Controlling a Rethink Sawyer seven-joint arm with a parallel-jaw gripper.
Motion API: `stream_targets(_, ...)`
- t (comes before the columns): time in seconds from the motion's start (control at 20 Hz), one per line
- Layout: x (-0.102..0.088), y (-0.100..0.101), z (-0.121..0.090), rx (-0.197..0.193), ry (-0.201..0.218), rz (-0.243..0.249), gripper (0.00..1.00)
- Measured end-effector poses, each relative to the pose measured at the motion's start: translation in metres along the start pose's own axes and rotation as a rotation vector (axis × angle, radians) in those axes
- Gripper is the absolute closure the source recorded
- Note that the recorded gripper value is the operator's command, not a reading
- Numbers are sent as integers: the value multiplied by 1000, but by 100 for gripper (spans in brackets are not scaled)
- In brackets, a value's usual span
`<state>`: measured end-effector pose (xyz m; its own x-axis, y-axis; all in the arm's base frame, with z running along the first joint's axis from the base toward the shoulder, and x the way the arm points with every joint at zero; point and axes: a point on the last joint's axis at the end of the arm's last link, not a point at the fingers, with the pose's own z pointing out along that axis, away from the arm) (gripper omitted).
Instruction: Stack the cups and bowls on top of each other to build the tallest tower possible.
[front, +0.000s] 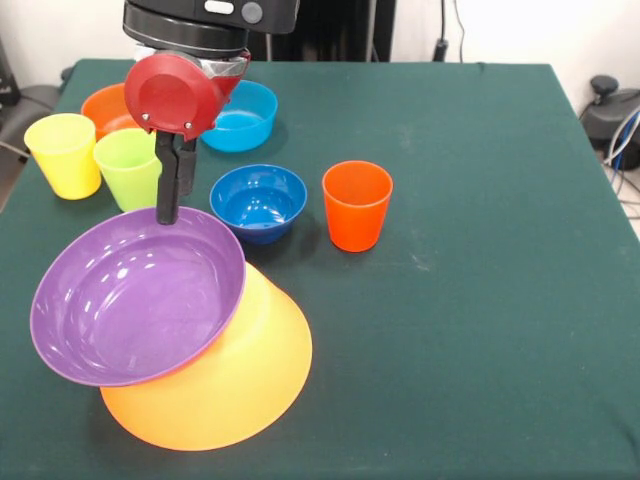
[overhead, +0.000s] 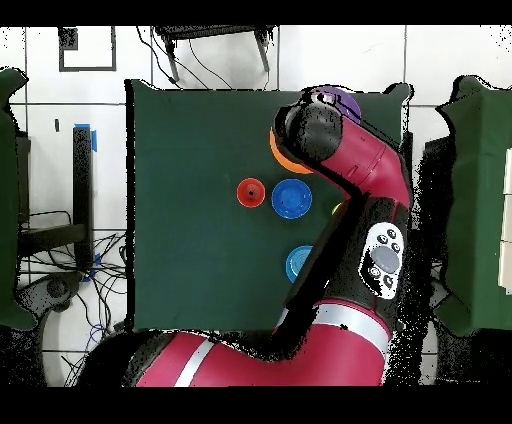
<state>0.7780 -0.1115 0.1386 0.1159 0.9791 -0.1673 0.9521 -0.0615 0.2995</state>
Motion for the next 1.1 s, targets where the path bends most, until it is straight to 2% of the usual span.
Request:
stream_targets(0.4,-7,-1,12,-15,6,20,0)
stream_targets(0.75,-4,-4,21,-17,6,20,0)
stream_targets(1.1,-1,-1,25,-62,-5,24,0)
